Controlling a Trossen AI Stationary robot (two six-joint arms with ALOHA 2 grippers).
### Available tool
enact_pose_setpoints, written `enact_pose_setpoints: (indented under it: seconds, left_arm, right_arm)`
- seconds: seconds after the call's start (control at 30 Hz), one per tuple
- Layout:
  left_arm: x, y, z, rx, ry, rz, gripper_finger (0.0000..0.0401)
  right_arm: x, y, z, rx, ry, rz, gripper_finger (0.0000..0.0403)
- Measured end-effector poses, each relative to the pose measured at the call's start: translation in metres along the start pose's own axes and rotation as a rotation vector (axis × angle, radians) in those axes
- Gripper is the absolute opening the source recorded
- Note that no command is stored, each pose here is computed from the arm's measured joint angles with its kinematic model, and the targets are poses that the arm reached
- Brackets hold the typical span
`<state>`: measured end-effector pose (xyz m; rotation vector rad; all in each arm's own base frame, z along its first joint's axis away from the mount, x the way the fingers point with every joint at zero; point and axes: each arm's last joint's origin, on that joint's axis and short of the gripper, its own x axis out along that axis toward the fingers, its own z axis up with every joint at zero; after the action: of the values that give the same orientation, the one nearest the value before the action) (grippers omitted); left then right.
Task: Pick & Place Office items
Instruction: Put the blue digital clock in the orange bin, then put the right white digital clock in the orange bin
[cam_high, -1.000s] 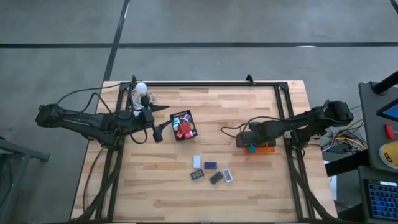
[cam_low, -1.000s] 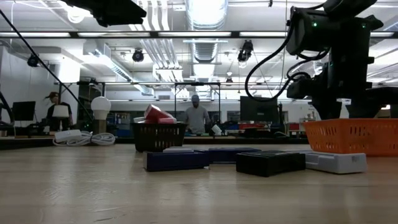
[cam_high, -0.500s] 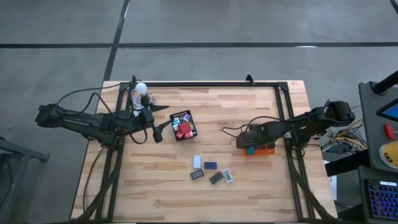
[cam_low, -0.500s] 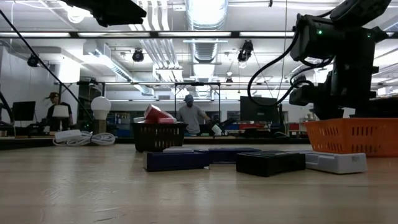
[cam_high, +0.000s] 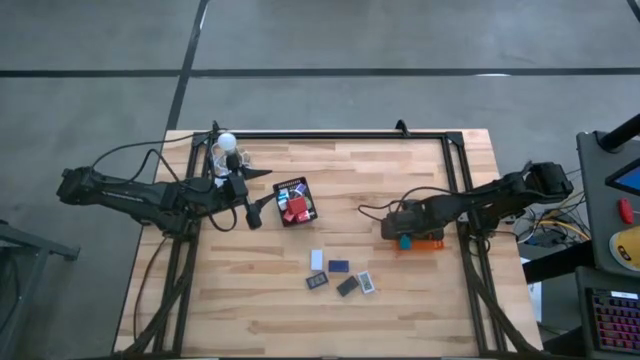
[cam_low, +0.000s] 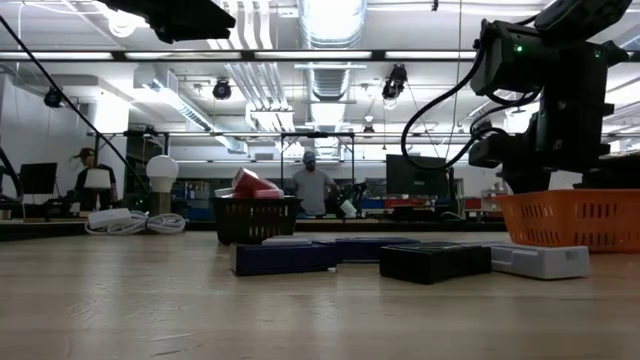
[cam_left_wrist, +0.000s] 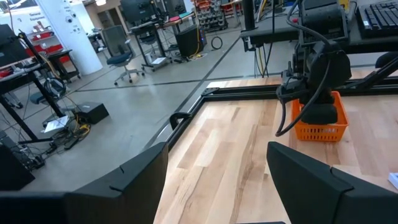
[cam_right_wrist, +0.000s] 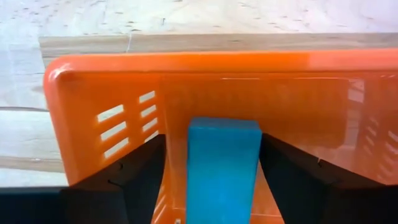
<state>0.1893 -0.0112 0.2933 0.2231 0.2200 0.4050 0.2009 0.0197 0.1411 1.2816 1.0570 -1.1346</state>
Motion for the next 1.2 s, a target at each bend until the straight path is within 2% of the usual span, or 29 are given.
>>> enact_pose_setpoints:
  seconds: [0.4, 0.77, 1.03, 1.2]
  left_arm:
    - [0.0, 0.0, 0.0, 0.0, 0.0, 0.0, 0.0275]
    - [0.0, 0.0, 0.0, -0.001, 0.0, 0.0, 0.0275]
    - [0.0, 0.0, 0.0, 0.0, 0.0, 0.0, 0.0275]
    - [0.0, 0.0, 0.0, 0.0, 0.0, 0.0, 0.0275]
  right_arm:
    - [-0.006, -0.005, 0.001, 0.059, -0.003, -0.012, 0.0263]
    - [-0.036, -0.014, 0.005, 0.058, -0.037, 0.125, 0.0263]
    - [-0.052, -0.017, 0.004, 0.0, -0.056, 0.216, 0.0263]
    - [-0.07, -0.01, 0.002, -0.04, -0.117, 0.267, 0.0263]
